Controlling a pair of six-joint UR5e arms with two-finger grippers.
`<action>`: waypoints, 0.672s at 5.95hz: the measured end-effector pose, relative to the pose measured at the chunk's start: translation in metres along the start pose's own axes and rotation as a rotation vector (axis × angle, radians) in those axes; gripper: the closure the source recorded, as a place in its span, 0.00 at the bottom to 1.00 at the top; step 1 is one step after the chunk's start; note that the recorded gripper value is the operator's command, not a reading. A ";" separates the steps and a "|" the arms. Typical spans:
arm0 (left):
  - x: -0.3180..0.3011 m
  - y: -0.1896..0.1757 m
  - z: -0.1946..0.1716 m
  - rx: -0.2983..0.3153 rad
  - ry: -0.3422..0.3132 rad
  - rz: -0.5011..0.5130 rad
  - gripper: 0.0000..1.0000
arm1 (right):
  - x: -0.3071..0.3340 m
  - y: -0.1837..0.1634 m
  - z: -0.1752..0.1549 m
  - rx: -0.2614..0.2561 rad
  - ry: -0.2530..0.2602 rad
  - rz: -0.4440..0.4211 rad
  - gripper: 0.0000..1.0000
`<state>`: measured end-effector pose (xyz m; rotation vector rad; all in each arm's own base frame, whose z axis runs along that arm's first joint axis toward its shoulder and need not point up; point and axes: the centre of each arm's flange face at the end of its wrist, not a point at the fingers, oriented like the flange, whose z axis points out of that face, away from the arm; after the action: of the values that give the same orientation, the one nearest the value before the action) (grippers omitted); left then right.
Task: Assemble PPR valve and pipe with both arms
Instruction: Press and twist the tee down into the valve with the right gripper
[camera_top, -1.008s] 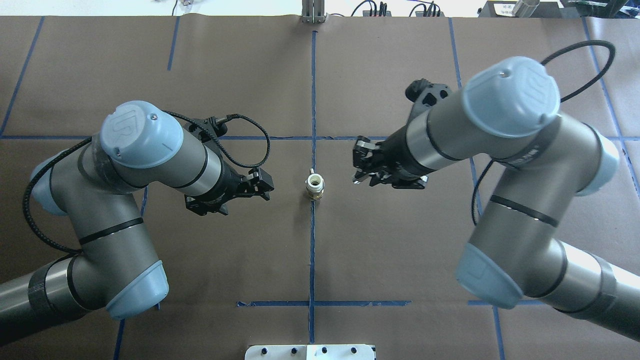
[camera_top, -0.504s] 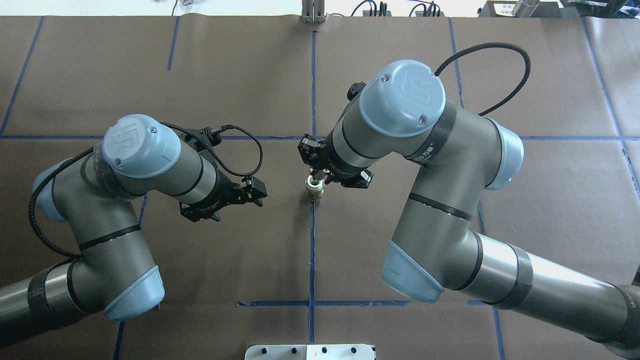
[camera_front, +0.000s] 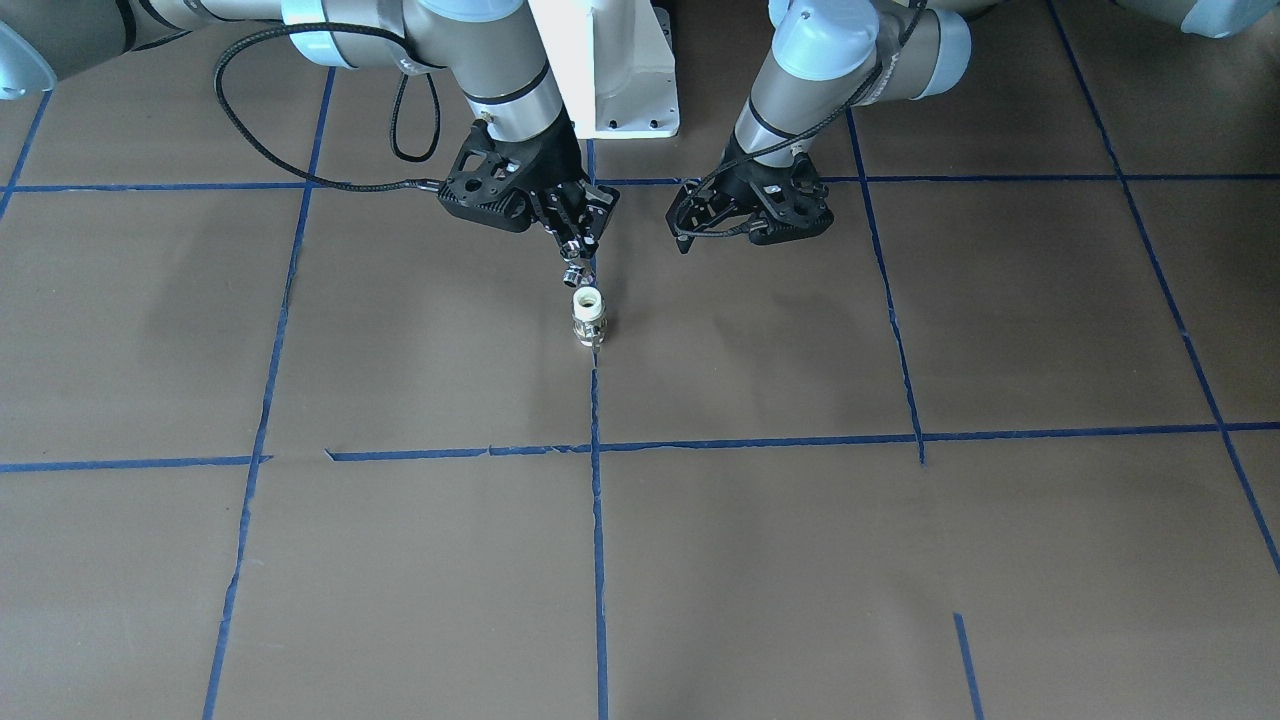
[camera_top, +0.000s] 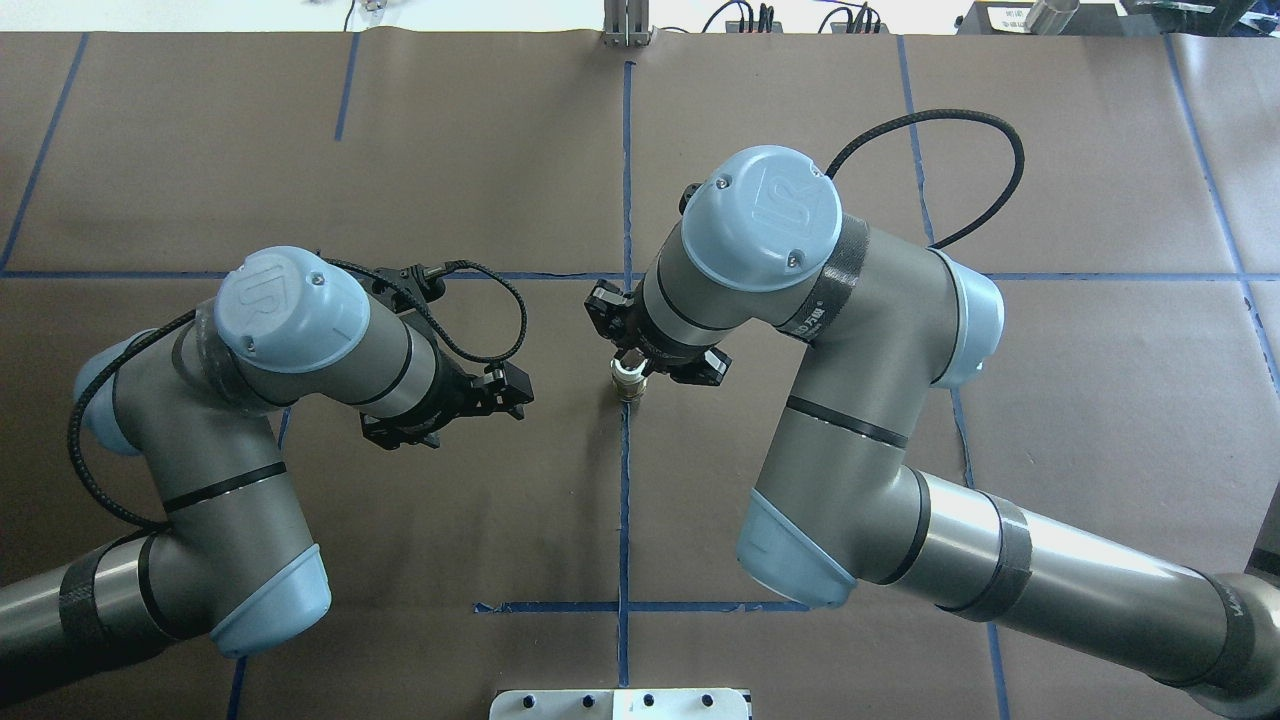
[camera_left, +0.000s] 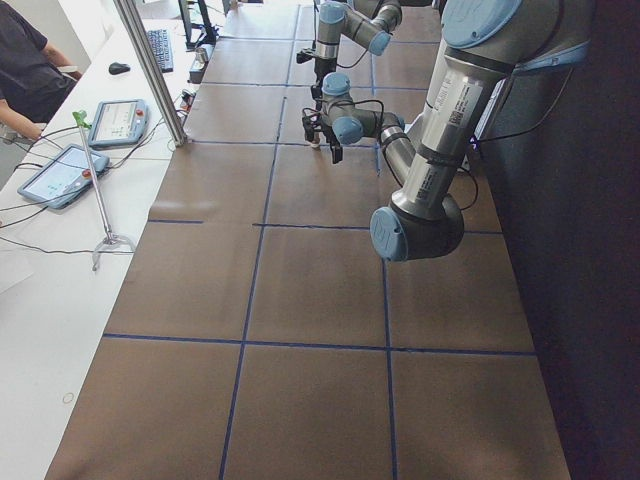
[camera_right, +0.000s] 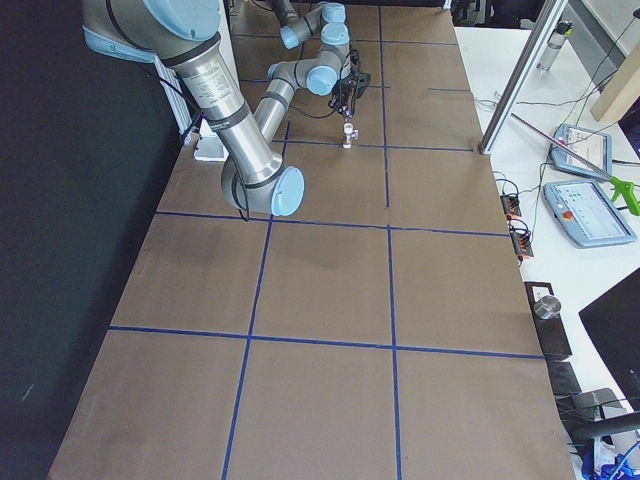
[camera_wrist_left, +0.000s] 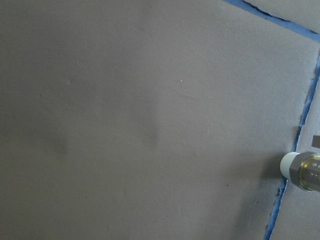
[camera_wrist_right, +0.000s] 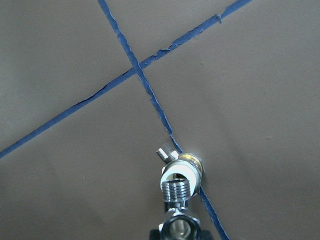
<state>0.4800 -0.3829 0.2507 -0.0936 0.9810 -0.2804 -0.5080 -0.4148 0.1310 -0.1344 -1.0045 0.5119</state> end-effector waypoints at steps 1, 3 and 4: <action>0.001 0.004 0.003 0.007 -0.003 0.005 0.00 | -0.002 -0.001 0.003 0.006 0.003 0.001 1.00; 0.000 0.005 0.004 0.011 -0.004 0.006 0.00 | -0.004 -0.003 0.008 0.017 0.011 0.005 1.00; 0.001 0.005 0.004 0.011 -0.004 0.006 0.00 | -0.004 -0.004 0.011 0.023 0.014 0.006 1.00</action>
<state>0.4847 -0.3782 0.2515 -0.0806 0.9757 -0.2801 -0.5173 -0.4210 0.1352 -0.1199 -0.9842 0.5269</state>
